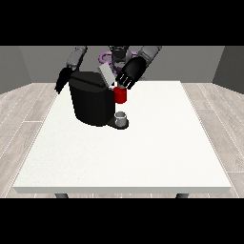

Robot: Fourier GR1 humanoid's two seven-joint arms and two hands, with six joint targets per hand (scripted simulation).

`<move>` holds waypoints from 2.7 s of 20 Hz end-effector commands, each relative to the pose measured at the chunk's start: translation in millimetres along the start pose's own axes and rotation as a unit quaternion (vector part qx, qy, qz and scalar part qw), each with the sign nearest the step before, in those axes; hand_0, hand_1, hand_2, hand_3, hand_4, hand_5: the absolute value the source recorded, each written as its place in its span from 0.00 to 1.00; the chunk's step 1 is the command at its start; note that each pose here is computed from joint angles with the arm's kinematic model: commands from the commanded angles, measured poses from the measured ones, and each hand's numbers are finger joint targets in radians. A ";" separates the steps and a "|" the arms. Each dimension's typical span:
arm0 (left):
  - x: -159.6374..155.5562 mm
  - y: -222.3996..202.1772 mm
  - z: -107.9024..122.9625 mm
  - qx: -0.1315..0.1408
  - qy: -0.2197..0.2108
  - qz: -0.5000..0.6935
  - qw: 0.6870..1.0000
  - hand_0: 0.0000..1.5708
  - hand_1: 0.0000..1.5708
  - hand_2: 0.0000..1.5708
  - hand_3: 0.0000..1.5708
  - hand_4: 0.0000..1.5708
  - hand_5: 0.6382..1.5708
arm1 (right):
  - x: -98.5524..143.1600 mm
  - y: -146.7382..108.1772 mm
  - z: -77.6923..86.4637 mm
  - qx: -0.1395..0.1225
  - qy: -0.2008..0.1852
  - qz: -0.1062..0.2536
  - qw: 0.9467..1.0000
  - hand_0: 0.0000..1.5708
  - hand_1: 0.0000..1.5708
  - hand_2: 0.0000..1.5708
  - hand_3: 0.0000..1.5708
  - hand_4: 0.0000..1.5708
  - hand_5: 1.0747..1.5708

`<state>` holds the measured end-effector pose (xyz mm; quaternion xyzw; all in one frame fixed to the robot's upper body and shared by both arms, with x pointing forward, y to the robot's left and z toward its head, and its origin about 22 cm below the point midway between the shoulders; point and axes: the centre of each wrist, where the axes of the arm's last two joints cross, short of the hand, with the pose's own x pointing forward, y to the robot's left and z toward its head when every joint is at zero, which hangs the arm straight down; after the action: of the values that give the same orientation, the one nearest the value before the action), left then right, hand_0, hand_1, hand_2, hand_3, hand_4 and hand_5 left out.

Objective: Insert the coffee pod into the coffee machine and close the lid

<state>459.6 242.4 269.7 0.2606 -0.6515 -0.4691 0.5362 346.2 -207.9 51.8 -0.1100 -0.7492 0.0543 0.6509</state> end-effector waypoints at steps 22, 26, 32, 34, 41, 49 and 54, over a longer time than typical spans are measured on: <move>3.2 10.0 -2.0 0.037 -0.023 -0.018 0.999 0.76 0.76 0.78 0.74 0.23 1.00 | 13.1 11.0 -4.4 -0.004 -0.025 -0.002 1.000 0.00 0.00 0.00 0.00 0.00 1.00; 12.7 -4.6 -8.9 0.047 -0.008 -0.026 0.999 0.79 0.79 0.80 0.76 0.18 1.00 | 4.6 -10.8 -7.1 0.005 -0.001 0.006 1.000 0.00 0.00 0.00 0.00 0.00 1.00; -0.4 -2.8 -3.3 0.026 0.000 -0.085 0.996 0.77 0.77 0.78 0.70 0.00 1.00 | 0.7 -2.9 -1.4 -0.004 0.003 0.002 1.000 0.00 0.00 0.00 0.00 0.00 1.00; 12.7 11.7 -2.9 0.051 -0.020 -0.105 0.993 0.74 0.74 0.76 0.68 0.00 1.00 | 5.9 3.8 -4.4 -0.009 -0.012 0.001 1.000 0.00 0.00 0.00 0.00 0.00 1.00; 4.9 -11.2 -8.0 0.042 -0.025 -0.074 0.996 0.71 0.71 0.72 0.62 0.00 1.00 | 3.2 -0.4 -6.2 -0.022 0.007 -0.005 1.000 0.00 0.00 0.00 0.00 0.03 1.00; 21.9 30.1 -1.6 0.104 -0.056 -0.072 0.990 0.79 0.79 0.77 0.62 0.00 1.00 | 6.0 -6.1 -12.9 -0.020 -0.033 0.011 0.999 0.00 0.00 0.00 0.00 0.00 1.00; -6.0 39.7 10.0 0.129 -0.056 -0.091 0.986 0.80 0.80 0.77 0.60 0.00 1.00 | 34.7 15.4 -10.9 0.003 -0.041 0.012 0.999 0.00 0.00 0.00 0.00 0.14 1.00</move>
<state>459.7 255.6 295.4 0.3413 -0.6930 -0.4626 0.4350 355.2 -196.4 73.9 -0.1182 -0.7670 0.0582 0.6280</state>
